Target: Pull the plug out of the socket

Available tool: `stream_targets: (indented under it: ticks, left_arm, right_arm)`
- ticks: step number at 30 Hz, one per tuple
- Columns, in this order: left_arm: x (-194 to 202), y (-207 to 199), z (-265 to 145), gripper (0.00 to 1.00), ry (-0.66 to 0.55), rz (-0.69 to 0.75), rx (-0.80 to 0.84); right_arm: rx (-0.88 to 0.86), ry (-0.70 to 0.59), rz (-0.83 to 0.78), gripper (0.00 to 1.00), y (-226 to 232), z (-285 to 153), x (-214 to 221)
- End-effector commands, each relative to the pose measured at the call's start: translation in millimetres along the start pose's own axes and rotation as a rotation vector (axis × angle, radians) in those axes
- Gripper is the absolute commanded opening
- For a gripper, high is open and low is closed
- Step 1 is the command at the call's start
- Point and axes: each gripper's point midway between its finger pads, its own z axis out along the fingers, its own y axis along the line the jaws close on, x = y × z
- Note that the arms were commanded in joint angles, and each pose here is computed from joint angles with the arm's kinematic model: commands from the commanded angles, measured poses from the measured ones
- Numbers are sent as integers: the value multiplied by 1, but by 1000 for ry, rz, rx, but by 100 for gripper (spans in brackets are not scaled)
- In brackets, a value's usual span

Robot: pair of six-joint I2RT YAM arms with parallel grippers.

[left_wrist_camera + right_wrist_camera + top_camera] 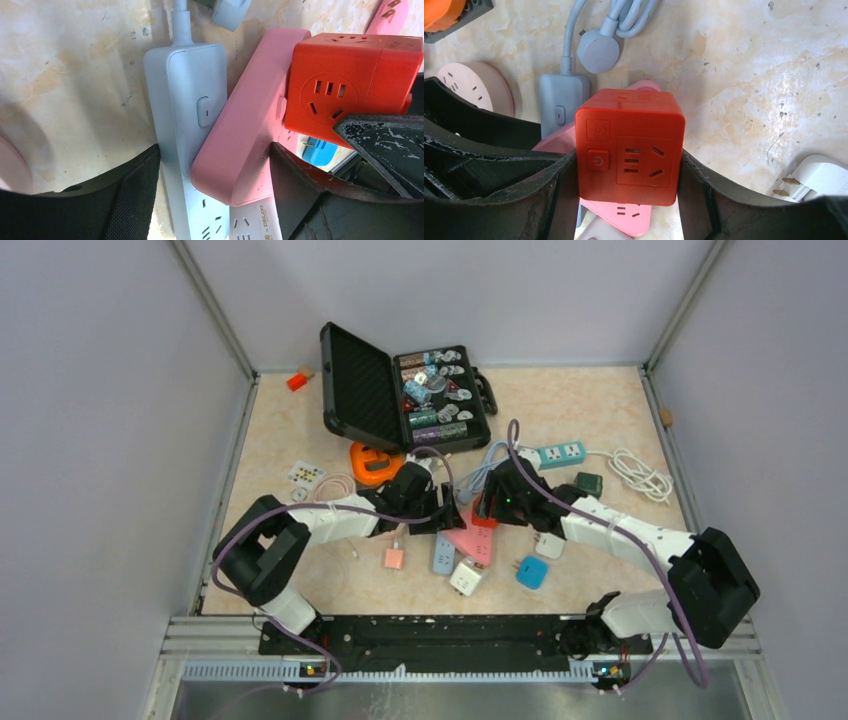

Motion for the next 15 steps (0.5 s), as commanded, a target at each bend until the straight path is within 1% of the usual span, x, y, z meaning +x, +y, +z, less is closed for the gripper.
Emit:
stream_targets:
  ticks: [1, 2, 6, 8, 11, 15]
  left_arm:
    - [92, 102, -12, 39, 269, -32, -324]
    - [94, 102, -12, 35, 268, -35, -321]
    - [95, 102, -12, 22, 254, -41, -298]
    - [95, 100, -13, 16, 245, -43, -287]
    - [92, 96, -14, 9, 222, -36, -258]
    - [75, 87, -9, 6, 165, -2, -225]
  right_arm:
    - [36, 30, -65, 50, 1, 0, -2]
    - [43, 30, -71, 44, 3, 0, -2]
    - [60, 30, -79, 12, 9, 0, -8]
    - [61, 23, -76, 0, 14, -2, -15]
    - [66, 0, -77, 0, 24, -4, -30]
    - [80, -48, -103, 0, 38, -1, -55]
